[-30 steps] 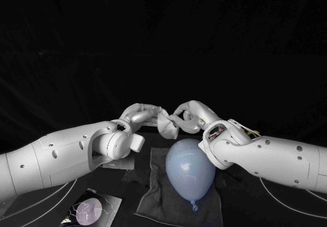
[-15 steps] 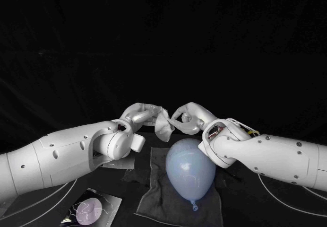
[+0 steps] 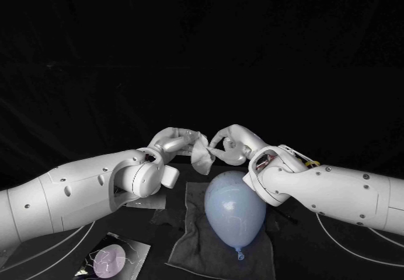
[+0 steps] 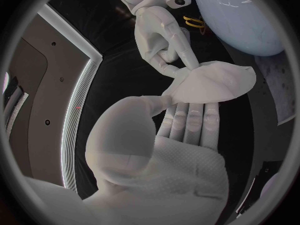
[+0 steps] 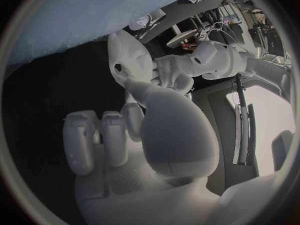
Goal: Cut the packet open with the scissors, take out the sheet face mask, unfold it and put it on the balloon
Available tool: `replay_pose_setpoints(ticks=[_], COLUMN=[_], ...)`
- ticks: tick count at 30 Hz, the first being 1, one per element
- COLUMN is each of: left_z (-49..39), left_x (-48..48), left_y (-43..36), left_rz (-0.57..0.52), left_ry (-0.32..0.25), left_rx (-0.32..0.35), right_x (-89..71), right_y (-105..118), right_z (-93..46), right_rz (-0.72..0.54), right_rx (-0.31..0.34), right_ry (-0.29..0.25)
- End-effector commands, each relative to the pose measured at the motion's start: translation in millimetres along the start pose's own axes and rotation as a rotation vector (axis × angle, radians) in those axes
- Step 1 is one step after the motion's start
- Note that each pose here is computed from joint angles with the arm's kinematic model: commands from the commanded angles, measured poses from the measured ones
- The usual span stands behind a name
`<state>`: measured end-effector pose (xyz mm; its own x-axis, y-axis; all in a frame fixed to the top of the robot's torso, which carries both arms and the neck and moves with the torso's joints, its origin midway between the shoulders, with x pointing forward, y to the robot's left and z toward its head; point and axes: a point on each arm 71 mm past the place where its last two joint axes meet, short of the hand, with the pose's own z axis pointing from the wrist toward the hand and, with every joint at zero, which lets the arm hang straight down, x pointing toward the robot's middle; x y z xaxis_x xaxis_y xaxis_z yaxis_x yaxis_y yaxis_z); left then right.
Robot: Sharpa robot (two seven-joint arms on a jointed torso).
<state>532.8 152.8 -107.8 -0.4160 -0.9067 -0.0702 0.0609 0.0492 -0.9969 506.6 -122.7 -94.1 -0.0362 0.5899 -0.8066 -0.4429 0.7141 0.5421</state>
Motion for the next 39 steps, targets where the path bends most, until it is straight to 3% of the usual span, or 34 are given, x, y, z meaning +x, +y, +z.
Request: replay_pose_setpoints(ticks=[1, 9, 16, 24, 39], left_z=[0.4, 1.0, 1.8, 2.5, 2.8], left_x=[0.7, -3.0, -7.1, -11.1, -6.8], left_y=[-2.2, -3.4, -5.9, -7.0, -6.1], left_rz=[-0.004, 0.031, 0.086, 0.083, 0.055], left_ry=[0.007, 0.004, 0.012, -0.020, 0.017], left_rx=[0.017, 0.043, 0.091, 0.111, 0.096], right_x=[-7.0, -13.9, -22.2, -31.7, -38.9], right_y=[6.1, 2.5, -6.3, -12.2, -11.6], right_z=[-2.0, -4.4, 1.8, 8.4, 11.2], right_rz=[0.021, 0.039, 0.042, 0.035, 0.044], right_rx=[-0.089, -0.102, -0.045, 0.011, 0.012], right_ry=[-0.079, -0.117, -0.083, -0.069, -0.143])
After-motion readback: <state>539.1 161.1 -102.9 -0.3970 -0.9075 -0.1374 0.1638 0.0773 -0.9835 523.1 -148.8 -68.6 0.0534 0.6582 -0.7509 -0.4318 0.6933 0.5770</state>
